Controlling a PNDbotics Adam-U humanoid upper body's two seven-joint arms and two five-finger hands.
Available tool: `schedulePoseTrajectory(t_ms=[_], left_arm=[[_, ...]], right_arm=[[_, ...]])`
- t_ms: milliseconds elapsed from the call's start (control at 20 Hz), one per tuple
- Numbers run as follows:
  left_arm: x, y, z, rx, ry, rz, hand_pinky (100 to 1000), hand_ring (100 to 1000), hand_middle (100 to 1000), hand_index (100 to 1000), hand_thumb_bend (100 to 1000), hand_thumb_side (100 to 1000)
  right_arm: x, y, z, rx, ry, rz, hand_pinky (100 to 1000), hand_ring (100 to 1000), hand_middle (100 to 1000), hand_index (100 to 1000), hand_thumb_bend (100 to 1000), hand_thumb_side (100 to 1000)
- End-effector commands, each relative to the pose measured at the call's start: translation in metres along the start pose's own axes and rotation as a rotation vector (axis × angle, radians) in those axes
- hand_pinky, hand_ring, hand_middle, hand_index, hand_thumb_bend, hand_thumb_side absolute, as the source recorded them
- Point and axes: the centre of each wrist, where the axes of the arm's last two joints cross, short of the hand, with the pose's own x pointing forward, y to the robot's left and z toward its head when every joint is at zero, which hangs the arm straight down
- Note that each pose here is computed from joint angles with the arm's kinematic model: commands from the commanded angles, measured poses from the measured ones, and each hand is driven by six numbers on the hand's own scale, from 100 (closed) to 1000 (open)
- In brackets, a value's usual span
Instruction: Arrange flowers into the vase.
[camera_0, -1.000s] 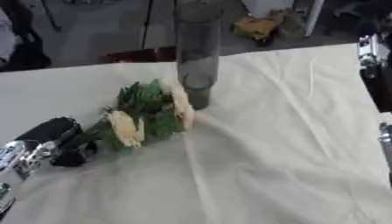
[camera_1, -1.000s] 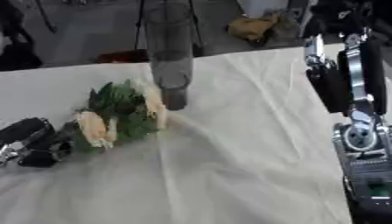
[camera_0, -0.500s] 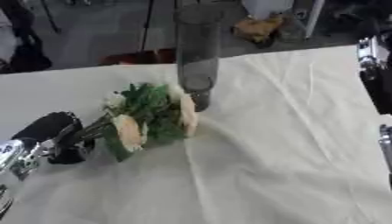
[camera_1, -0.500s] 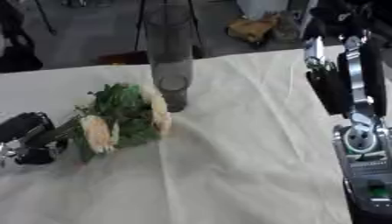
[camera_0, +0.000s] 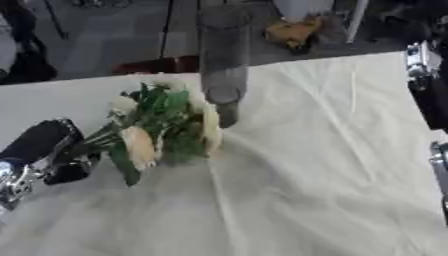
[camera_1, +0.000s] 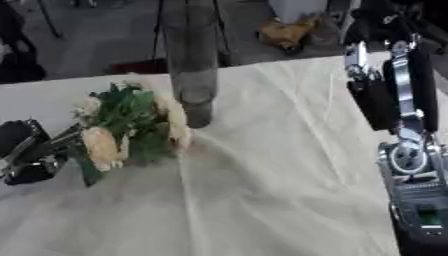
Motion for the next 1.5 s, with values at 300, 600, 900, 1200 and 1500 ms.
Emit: schedulePoseTrajectory(t_ms=[300,600,900,1200,1500], left_arm=[[-0.01,0.043,0.018,0.241,0.06,0.099,100,100,100,100,100,247],[-0.002,0.072,0.028,0.388,0.051,0.197,100,100,100,100,100,489],[0.009,0.099,0.028,0.524,0.054,0.368,100,100,100,100,100,574],[0.019,0.116,0.024,0.586,0.057,0.488,100,100,100,100,100,557],[0.035,0.135,0.016,0.612,0.052,0.643,100,100,100,100,100,631]], right_arm=[[0.003,-0.007,-0.004,-0.021,-0.018,0.007,799,938,773,958,100,1000],[0.002,-0.008,-0.004,-0.025,-0.015,0.009,799,938,773,958,100,1000],[0.003,-0.007,-0.004,-0.026,-0.014,0.01,799,938,773,958,100,1000],[0.003,-0.007,-0.004,-0.024,-0.012,0.01,799,937,771,958,100,1000],[0.003,-0.007,-0.004,-0.023,-0.013,0.01,799,937,770,958,100,1000]])
